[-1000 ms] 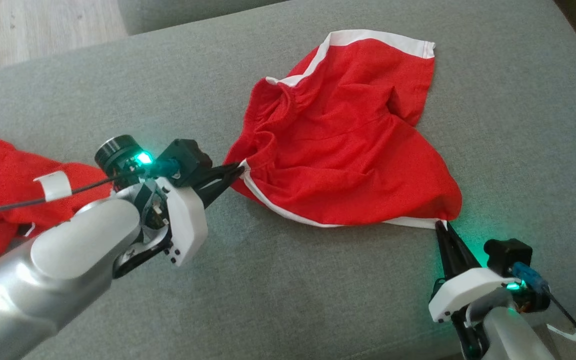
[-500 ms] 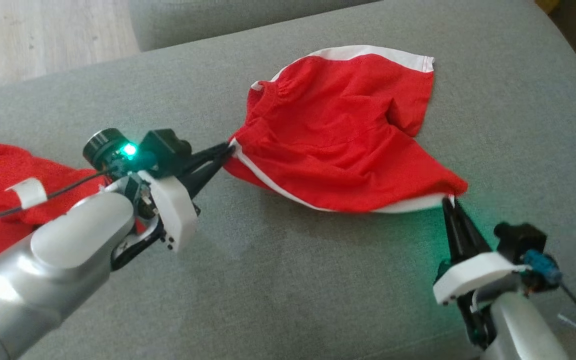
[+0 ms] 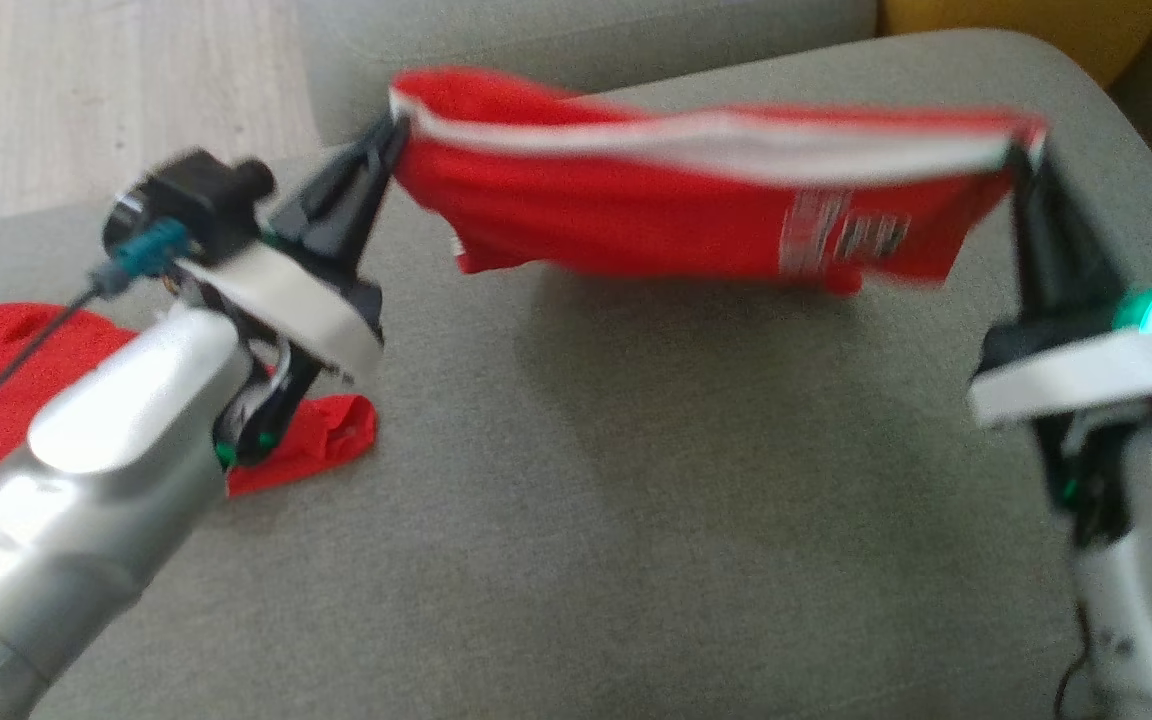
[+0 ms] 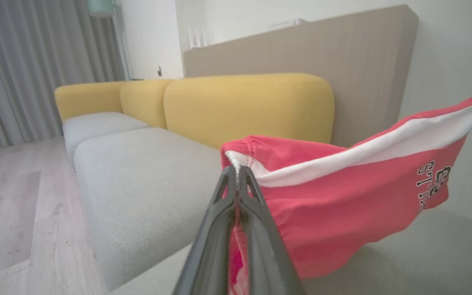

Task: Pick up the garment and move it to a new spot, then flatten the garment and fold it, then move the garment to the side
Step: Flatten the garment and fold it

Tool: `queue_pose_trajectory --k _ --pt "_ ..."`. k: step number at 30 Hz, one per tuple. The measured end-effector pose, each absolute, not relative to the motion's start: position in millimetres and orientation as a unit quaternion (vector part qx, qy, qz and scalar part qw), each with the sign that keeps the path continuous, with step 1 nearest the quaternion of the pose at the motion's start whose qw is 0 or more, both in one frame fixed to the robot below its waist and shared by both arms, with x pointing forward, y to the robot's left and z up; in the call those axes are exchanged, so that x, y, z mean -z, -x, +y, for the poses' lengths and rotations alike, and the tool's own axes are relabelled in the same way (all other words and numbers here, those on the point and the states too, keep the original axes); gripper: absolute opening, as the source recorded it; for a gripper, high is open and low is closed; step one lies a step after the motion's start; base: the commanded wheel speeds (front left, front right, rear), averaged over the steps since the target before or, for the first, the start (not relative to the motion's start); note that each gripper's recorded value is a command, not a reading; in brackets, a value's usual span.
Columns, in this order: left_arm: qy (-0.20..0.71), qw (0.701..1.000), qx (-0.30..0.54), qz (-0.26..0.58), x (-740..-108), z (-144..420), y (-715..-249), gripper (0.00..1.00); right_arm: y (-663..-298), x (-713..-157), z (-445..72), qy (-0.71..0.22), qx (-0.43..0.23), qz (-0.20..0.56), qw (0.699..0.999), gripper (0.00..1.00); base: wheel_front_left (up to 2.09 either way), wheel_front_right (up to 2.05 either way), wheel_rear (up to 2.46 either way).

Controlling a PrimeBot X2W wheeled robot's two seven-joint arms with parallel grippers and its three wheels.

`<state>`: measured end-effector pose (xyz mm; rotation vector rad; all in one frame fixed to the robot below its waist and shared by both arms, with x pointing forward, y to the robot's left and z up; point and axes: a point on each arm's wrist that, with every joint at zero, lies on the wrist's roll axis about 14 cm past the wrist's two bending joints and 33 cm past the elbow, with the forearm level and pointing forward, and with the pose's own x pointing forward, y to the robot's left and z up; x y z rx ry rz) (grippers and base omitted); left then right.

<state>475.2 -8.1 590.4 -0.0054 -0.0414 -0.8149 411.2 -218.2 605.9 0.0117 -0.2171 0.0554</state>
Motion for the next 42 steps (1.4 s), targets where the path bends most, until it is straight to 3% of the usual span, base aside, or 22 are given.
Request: queue_pose_trajectory --k 5,12,23,33,38,42 --pt "0.046 0.930 0.355 -0.085 -641.8 4.4 -478.4 0.00 -420.0 -671.8 -202.3 0.021 -0.063 -0.171 0.983 0.00 0.00 0.00 0.00" --pt "0.075 0.934 0.312 -0.156 -691.9 23.3 -468.9 0.00 -425.6 -708.8 -186.8 0.048 -0.094 -0.196 0.975 0.00 0.00 0.00 0.00" --pt "0.100 0.932 0.299 -0.180 -693.9 35.1 -414.6 0.00 -404.0 -713.0 -174.9 0.057 -0.117 -0.201 0.971 0.00 0.00 0.00 0.00" --pt "0.125 0.932 0.285 -0.188 -698.7 47.2 -369.1 0.00 -365.0 -700.7 -194.2 0.048 -0.075 -0.173 0.981 0.00 0.00 0.00 0.00" --pt "0.123 0.938 0.284 -0.153 -684.4 45.7 -387.3 0.00 -380.0 -686.4 -194.7 0.048 -0.071 -0.137 0.987 0.00 0.00 0.00 0.00" --pt "0.108 0.941 0.295 -0.125 -674.0 40.8 -429.4 0.00 -421.7 -678.5 -202.1 0.035 -0.068 -0.113 0.991 0.00 0.00 0.00 0.00"
